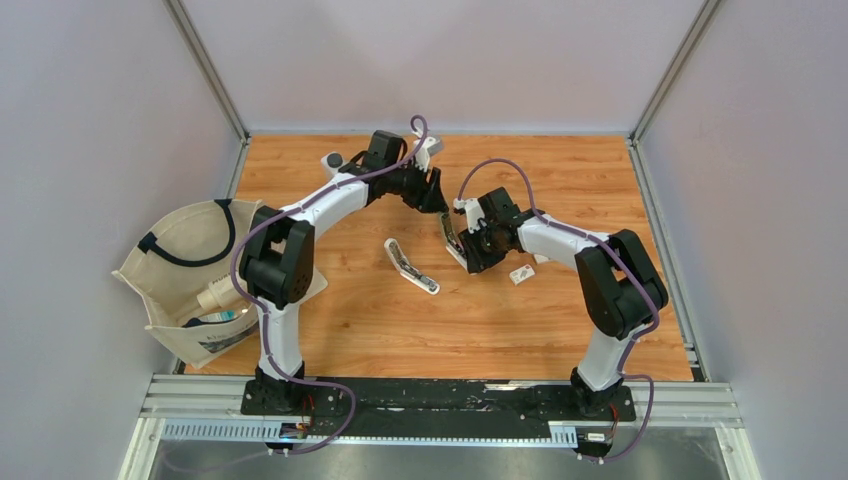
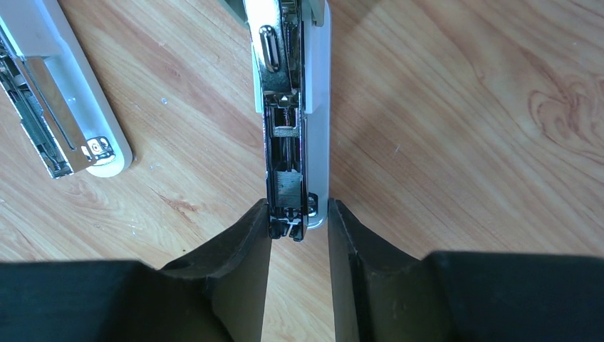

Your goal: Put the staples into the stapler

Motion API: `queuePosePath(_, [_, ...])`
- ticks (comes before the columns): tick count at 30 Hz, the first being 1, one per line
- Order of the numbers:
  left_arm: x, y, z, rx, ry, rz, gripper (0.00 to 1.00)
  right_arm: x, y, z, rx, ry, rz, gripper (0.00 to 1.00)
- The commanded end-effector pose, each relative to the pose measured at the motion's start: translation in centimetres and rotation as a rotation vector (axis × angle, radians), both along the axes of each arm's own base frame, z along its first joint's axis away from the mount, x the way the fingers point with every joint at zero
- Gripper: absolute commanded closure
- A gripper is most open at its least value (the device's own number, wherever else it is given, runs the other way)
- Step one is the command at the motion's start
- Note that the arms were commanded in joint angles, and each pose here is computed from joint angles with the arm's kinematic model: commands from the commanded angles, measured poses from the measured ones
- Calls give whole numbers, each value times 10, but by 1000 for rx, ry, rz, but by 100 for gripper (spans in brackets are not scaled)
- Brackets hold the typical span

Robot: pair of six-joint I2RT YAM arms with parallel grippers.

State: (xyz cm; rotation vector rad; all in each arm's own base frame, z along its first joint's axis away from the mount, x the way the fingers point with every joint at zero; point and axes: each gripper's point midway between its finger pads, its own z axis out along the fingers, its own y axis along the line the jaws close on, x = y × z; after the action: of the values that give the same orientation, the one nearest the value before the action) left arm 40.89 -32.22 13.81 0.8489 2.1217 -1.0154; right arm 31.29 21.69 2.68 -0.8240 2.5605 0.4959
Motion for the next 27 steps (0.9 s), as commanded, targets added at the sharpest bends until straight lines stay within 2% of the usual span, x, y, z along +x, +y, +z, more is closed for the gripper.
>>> queuePosePath(1, [-12, -10, 6, -36, 8, -53, 45, 14, 5, 8, 16, -33, -15, 65])
queuePosePath(6, [-19, -11, -2, -39, 32, -66, 50, 15, 5, 8, 13, -35, -16, 65])
queuePosePath(11, [-23, -12, -6, -52, 56, -74, 61, 15, 4, 8, 10, -36, -20, 65])
queuePosePath(12, [-25, -13, -6, -55, 58, -76, 66, 15, 4, 8, 9, -35, -21, 65])
queuePosePath(15, [-30, -15, -2, -66, 57, -89, 73, 17, 3, 7, 5, -37, -24, 66])
queuePosePath(27, [-70, -38, -7, -80, 104, -191, 74, 19, 2, 7, -5, -42, -30, 67])
